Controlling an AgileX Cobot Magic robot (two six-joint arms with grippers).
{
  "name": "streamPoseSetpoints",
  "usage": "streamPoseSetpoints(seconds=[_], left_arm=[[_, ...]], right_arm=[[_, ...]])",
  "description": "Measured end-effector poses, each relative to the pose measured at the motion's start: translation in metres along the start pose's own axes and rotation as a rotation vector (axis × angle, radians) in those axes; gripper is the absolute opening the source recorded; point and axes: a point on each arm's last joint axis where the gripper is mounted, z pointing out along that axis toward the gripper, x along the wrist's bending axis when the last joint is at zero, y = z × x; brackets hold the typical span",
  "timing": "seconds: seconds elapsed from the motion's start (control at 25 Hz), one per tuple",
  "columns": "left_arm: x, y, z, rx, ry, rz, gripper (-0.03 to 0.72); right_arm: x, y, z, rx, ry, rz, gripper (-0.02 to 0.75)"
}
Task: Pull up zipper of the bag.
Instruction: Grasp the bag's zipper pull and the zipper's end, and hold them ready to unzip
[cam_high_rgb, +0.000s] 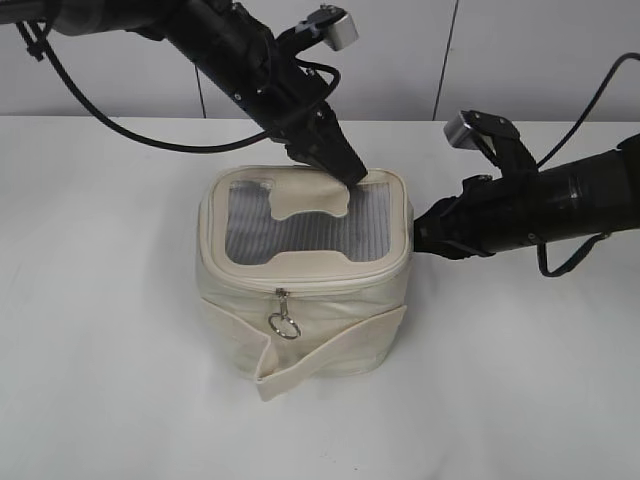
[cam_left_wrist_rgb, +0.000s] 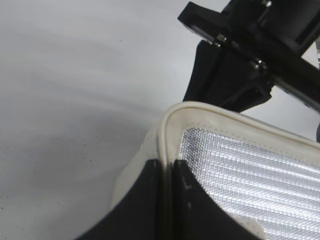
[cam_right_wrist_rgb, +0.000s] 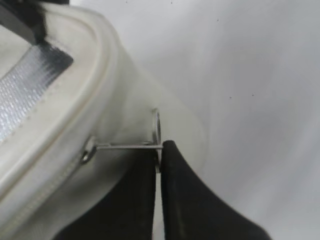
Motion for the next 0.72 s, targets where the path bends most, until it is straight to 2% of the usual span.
streamPoseSetpoints(seconds=[0.08, 0.36, 0.72], left_arm=[[0.0, 0.0, 0.0, -0.001, 0.001, 0.0, 0.033], [-0.001, 0.0, 0.001, 0.001, 0.0, -0.014, 0.033], [-0.001, 0.001, 0.001, 0.003, -0.002, -0.052, 0.033]], right_arm=[[0.001, -0.002, 0.0, 0.02, 0.007, 0.014, 0.008], [0.013, -0.017, -0.022, 0.077, -0.001, 0.058, 0.008], [0.033, -0.04, -0.057, 0.067, -0.009, 0.092, 0.008]])
